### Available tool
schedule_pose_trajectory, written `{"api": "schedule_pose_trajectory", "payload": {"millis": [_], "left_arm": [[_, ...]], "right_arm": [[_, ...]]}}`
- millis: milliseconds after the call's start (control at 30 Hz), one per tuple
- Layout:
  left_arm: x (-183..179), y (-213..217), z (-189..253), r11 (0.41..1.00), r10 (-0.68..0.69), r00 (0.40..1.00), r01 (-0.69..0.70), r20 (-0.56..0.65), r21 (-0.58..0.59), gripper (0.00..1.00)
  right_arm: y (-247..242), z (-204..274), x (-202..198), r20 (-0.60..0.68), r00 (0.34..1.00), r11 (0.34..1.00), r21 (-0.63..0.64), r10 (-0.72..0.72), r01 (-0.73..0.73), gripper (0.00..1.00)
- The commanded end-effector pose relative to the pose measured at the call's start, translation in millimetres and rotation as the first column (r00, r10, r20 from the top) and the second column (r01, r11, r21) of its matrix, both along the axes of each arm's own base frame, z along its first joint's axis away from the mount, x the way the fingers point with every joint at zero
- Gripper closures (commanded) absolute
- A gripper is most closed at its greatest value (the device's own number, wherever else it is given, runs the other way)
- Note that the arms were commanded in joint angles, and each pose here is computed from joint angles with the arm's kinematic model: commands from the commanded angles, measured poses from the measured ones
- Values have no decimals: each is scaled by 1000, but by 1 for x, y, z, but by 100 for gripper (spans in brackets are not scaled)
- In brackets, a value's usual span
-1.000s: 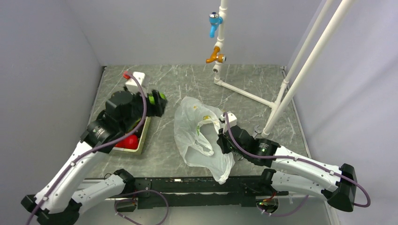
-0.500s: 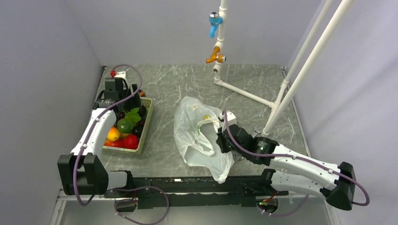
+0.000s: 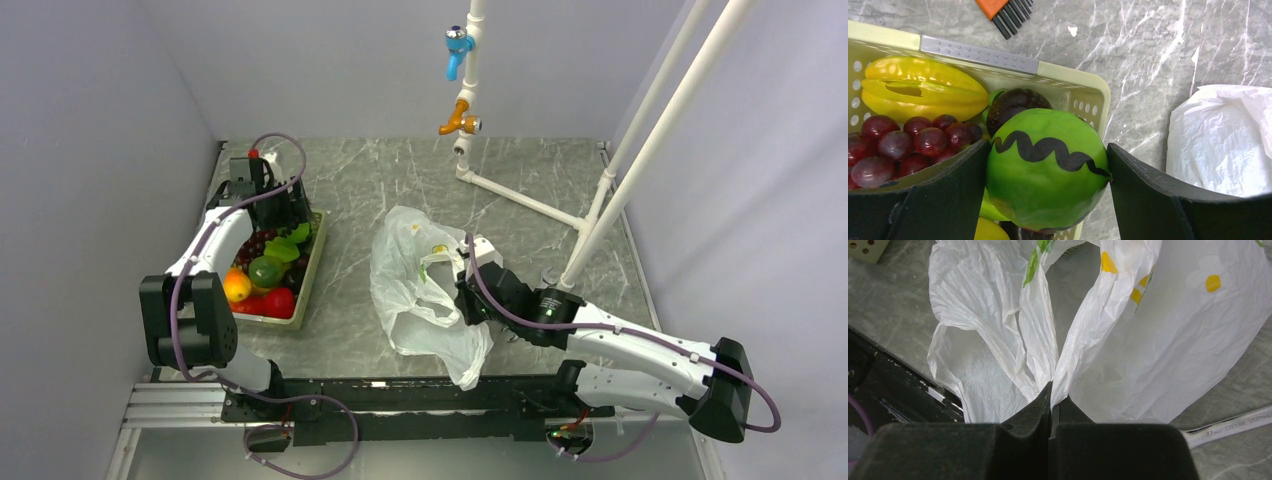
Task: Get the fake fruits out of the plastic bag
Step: Place the fake fruit in the bin.
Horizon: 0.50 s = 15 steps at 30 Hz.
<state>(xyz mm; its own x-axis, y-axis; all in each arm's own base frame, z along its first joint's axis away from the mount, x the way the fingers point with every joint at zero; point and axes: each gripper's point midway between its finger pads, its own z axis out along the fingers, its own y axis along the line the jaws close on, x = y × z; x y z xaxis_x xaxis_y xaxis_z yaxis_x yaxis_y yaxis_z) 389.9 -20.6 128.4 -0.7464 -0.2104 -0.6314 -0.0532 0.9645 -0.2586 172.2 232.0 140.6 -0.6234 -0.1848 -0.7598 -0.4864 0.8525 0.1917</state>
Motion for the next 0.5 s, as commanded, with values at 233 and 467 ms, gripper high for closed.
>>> {"api": "schedule_pose_trajectory", "payload": {"millis": [233, 467], "left_arm": [[4, -1, 24, 1000, -23, 998, 23, 59, 6, 1], [-4, 10, 45, 998, 7, 991, -15, 130, 63, 1]], "right_arm": [[8, 32, 5, 54, 999, 996, 86, 2, -6, 100], [14, 42, 8, 62, 998, 995, 94, 7, -13, 100]]}}
